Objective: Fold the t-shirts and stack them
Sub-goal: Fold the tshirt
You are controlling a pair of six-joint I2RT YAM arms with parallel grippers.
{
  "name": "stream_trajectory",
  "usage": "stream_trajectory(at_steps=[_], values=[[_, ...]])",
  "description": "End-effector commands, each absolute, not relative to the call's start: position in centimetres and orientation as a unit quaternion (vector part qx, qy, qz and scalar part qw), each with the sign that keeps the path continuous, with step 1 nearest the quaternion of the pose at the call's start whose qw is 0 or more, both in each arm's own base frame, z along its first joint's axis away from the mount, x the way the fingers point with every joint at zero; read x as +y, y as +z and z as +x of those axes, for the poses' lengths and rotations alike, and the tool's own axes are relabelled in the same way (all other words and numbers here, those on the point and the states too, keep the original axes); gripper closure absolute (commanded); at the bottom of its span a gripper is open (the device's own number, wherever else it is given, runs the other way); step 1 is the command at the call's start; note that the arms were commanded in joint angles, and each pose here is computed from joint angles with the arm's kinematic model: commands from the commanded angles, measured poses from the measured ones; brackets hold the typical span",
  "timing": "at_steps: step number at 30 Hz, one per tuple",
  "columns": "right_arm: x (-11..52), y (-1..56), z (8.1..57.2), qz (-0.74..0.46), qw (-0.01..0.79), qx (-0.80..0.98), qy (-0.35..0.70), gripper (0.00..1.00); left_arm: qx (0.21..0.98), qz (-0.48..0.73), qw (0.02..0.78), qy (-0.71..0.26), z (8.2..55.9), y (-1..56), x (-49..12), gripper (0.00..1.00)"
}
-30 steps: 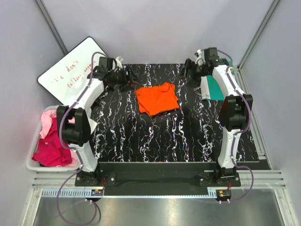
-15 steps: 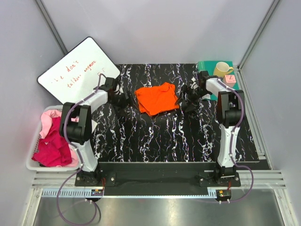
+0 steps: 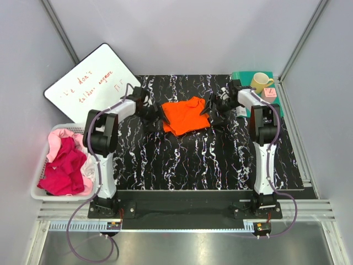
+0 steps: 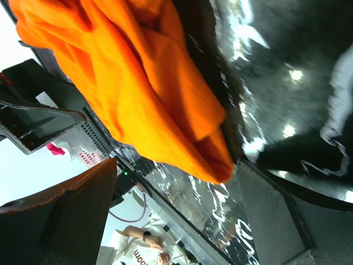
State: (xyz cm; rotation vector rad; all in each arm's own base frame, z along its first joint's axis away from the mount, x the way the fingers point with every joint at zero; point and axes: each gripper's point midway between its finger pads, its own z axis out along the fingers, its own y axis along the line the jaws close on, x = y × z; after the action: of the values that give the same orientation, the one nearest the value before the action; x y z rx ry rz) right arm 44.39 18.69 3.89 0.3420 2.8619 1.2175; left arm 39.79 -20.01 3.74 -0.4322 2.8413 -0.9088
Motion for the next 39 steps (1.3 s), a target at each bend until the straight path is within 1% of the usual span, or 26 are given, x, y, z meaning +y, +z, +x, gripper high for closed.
stream_trajectory(at_steps=[1, 2, 4, 5, 6, 7, 8, 9, 10, 12, 13, 16, 17, 19, 20, 25, 26, 28, 30, 31, 33, 34, 36, 37, 38, 39], values=[[19.5, -0.9, 44.7, 0.097, 0.006, 0.932, 0.348, 0.02, 0.949, -0.143, 0.056, -0.276, 40.9, 0.1, -20.9, 0.15], [19.8, -1.1, 44.5, 0.095, 0.002, 0.933, 0.348, 0.02, 0.949, -0.140, 0.050, -0.277, 40.8, -0.1, -21.5, 0.17], [20.1, -1.3, 44.2, 0.096, -0.003, 0.933, 0.348, 0.08, 0.949, -0.140, 0.043, -0.281, 41.0, -0.7, -22.3, 0.27], [20.3, -1.5, 43.9, 0.095, -0.008, 0.932, 0.349, 0.14, 0.949, -0.138, 0.033, -0.283, 40.7, -1.2, -22.9, 0.46], [20.4, -1.5, 43.8, 0.095, -0.010, 0.932, 0.350, 0.24, 0.949, -0.138, 0.031, -0.283, 40.8, -1.3, -23.2, 0.56], [20.6, -1.5, 43.6, 0.094, -0.015, 0.931, 0.354, 0.29, 0.949, -0.134, 0.029, -0.284, 40.7, -1.4, -23.7, 0.65], [20.5, -1.7, 43.4, 0.095, -0.017, 0.931, 0.353, 0.34, 0.949, -0.134, 0.025, -0.284, 40.7, -1.6, -23.8, 0.84], [20.5, -1.9, 43.0, 0.097, -0.022, 0.931, 0.351, 0.42, 0.950, -0.134, 0.022, -0.282, 40.5, -1.7, -23.9, 0.92], [20.6, -1.9, 42.8, 0.096, -0.025, 0.930, 0.353, 0.54, 0.950, -0.132, 0.021, -0.283, 40.4, -1.7, -24.1, 0.99], [20.5, -2.1, 42.1, 0.095, -0.032, 0.931, 0.351, 0.65, 0.951, -0.133, 0.021, -0.279, 40.3, -1.8, -23.9, 1.00], [20.6, -2.0, 41.9, 0.093, -0.032, 0.931, 0.352, 0.75, 0.951, -0.131, 0.022, -0.278, 40.2, -1.7, -23.9, 1.00], [20.6, -1.7, 40.9, 0.086, -0.038, 0.931, 0.352, 0.83, 0.952, -0.127, 0.025, -0.277, 39.8, -1.2, -23.6, 1.00], [20.5, -2.0, 40.1, 0.086, -0.045, 0.932, 0.349, 0.88, 0.952, -0.124, 0.033, -0.278, 39.8, -0.5, -23.6, 1.00], [20.6, -1.4, 39.4, 0.078, -0.043, 0.933, 0.349, 0.90, 0.954, -0.120, 0.030, -0.274, 39.0, -0.5, -23.2, 1.00], [20.4, -1.7, 38.4, 0.080, -0.055, 0.933, 0.346, 0.93, 0.954, -0.117, 0.035, -0.274, 38.8, 0.2, -23.1, 1.00], [20.0, 0.1, 35.7, 0.061, -0.054, 0.935, 0.346, 0.98, 0.955, -0.113, 0.017, -0.275, 35.4, 1.0, -22.6, 1.00], [19.7, -0.1, 34.4, 0.064, -0.066, 0.935, 0.343, 0.98, 0.954, -0.108, 0.026, -0.280, 35.1, 2.0, -22.6, 1.00], [19.5, 0.9, 33.5, 0.057, -0.058, 0.936, 0.342, 0.98, 0.955, -0.104, 0.013, -0.276, 33.3, 1.8, -22.4, 1.00], [19.1, 0.8, 31.4, 0.062, -0.075, 0.936, 0.337, 0.98, 0.954, -0.099, 0.011, -0.283, 32.0, 2.8, -22.3, 1.00], [19.1, 1.6, 30.9, 0.059, -0.069, 0.936, 0.340, 0.98, 0.955, -0.096, 0.006, -0.282, 31.3, 2.9, -22.2, 1.00], [19.1, 1.4, 28.2, 0.063, -0.092, 0.935, 0.335, 0.98, 0.956, -0.096, -0.008, -0.277, 29.1, 3.0, -21.7, 1.00], [19.2, 2.2, 27.6, 0.057, -0.084, 0.937, 0.336, 0.98, 0.957, -0.093, -0.014, -0.275, 28.2, 2.9, -21.6, 1.00], [19.2, 1.9, 24.8, 0.061, -0.106, 0.937, 0.326, 0.98, 0.959, -0.094, -0.025, -0.266, 26.0, 2.7, -21.0, 1.00], [19.2, 2.4, 24.3, 0.059, -0.097, 0.939, 0.324, 0.97, 0.960, -0.091, -0.028, -0.264, 25.2, 2.7, -20.9, 1.00], [18.9, 1.9, 22.5, 0.071, -0.115, 0.939, 0.317, 0.96, 0.961, -0.088, -0.023, -0.262, 24.7, 3.0, -20.8, 1.00], [19.0, 2.3, 21.8, 0.069, -0.112, 0.939, 0.319, 0.94, 0.962, -0.093, -0.037, -0.254, 23.4, 2.3, -20.4, 1.00]])
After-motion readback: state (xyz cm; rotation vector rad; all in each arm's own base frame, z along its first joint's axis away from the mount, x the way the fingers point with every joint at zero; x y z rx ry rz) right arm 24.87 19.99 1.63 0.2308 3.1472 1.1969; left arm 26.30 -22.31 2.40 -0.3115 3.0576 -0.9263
